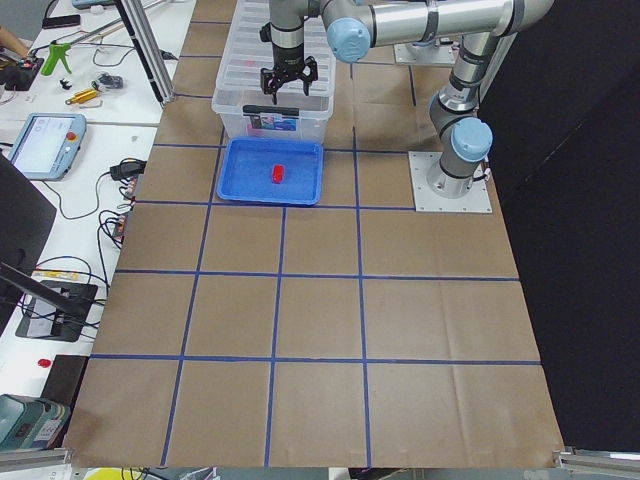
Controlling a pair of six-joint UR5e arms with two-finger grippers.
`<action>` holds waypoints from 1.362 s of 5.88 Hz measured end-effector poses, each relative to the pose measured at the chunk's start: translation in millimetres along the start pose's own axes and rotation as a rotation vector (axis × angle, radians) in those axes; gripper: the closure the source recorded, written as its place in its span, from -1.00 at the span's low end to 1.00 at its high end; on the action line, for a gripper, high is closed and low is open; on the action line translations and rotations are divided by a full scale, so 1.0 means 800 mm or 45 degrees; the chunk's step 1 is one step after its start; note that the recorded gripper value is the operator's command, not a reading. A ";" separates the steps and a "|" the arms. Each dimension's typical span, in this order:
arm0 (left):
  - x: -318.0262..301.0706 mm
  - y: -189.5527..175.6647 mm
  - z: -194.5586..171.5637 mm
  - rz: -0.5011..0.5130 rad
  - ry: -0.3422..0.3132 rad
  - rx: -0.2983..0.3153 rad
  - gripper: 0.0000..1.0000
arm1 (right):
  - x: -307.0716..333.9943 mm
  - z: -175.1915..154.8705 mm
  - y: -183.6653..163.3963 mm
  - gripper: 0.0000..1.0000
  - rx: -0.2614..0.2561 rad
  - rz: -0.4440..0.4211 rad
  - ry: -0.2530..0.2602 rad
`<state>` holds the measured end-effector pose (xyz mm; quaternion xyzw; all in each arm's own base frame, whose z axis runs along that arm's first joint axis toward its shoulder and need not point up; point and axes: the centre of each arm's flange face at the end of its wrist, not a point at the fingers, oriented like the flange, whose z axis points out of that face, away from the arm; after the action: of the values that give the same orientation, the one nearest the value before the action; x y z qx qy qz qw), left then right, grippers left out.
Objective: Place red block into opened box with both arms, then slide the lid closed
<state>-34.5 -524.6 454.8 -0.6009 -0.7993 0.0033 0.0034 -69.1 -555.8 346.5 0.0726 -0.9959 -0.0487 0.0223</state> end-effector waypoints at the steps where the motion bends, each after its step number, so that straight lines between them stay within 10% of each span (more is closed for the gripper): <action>1: -0.004 0.002 0.019 0.151 0.022 0.003 -0.98 | 0.006 -0.003 -0.001 -1.00 0.009 -0.014 0.038; 4: -0.049 0.007 0.096 0.422 0.041 0.008 -0.97 | 0.061 -0.004 0.016 -1.00 -0.005 -0.006 0.083; 8: -0.101 0.039 0.199 0.476 0.121 0.047 -0.96 | 0.121 -0.007 0.039 -1.00 -0.006 -0.006 0.084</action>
<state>16.4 -594.0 295.2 -0.7381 -0.6727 -0.0100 0.0515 -168.9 -540.0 358.6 0.0764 -0.9944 -0.0486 0.0552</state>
